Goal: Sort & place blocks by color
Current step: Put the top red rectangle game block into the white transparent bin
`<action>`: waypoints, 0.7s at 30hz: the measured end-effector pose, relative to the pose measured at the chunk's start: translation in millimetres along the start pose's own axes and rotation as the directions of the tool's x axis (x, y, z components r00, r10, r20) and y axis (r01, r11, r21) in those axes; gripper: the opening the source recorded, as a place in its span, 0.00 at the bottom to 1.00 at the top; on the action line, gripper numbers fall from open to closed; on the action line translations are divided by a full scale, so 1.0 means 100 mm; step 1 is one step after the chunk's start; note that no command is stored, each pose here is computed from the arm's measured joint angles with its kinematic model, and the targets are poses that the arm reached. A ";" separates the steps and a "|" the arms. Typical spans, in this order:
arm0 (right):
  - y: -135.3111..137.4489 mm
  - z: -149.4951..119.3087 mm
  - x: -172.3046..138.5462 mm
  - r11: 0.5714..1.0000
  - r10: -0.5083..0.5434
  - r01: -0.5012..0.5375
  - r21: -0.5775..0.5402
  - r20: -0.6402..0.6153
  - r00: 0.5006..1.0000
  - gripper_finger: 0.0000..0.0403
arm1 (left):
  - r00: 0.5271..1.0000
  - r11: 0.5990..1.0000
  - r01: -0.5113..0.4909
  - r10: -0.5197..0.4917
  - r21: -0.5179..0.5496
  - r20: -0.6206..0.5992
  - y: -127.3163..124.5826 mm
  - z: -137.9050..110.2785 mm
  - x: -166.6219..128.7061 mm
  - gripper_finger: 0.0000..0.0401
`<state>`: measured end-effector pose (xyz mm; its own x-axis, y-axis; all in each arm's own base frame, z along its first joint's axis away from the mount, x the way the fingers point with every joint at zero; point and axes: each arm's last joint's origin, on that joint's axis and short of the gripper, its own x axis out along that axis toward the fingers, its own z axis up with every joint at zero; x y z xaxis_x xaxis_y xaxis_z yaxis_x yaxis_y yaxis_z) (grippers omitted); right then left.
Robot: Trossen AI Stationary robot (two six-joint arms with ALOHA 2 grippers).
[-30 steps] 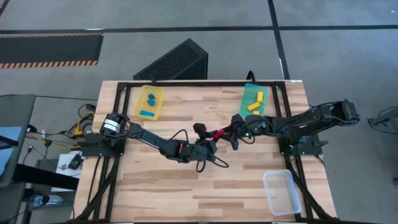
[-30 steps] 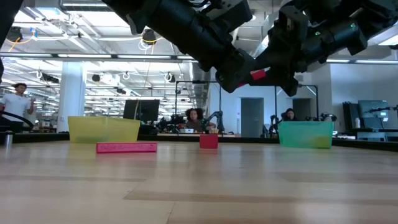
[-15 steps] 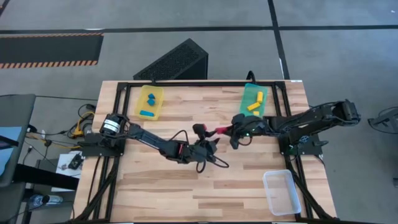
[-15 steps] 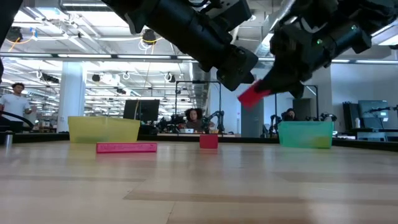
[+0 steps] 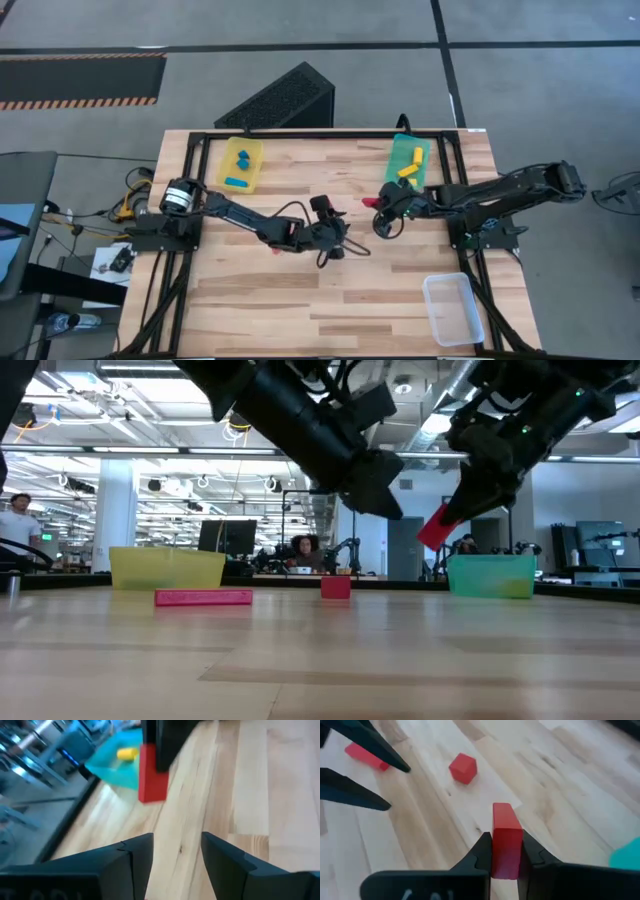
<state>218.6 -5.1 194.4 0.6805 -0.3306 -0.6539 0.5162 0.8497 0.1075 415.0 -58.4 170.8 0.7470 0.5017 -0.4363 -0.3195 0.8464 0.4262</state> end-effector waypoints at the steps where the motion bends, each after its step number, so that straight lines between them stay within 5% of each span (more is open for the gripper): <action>1: 0.00 0.00 -0.02 1.000 -0.007 0.007 -0.001 0.004 1.000 0.11 | 1.000 1.000 0.010 -0.010 -0.014 -0.015 0.03 -0.02 0.02 0.38; 6: -0.03 -0.01 -0.17 1.000 -0.010 0.010 -0.011 0.013 1.000 0.11 | 0.990 0.998 -0.010 0.002 -0.055 -0.144 0.18 -0.16 0.13 0.37; 15: -0.08 -0.13 -0.44 0.999 0.026 -0.024 0.021 -0.082 0.996 0.11 | 0.957 0.988 0.088 -0.120 -0.127 -0.266 0.28 -0.31 0.19 0.36; 21: 0.01 -0.12 -0.69 0.980 0.191 -0.186 0.065 -0.071 0.979 0.11 | 0.962 0.991 0.085 -0.107 -0.100 -0.249 0.22 -0.28 0.15 0.36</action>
<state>165.9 23.3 230.6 0.7277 -0.1321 -0.6731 0.4129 0.8680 0.2760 403.0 -27.4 150.8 0.6079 0.4366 -0.6632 -0.3119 0.8994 0.3062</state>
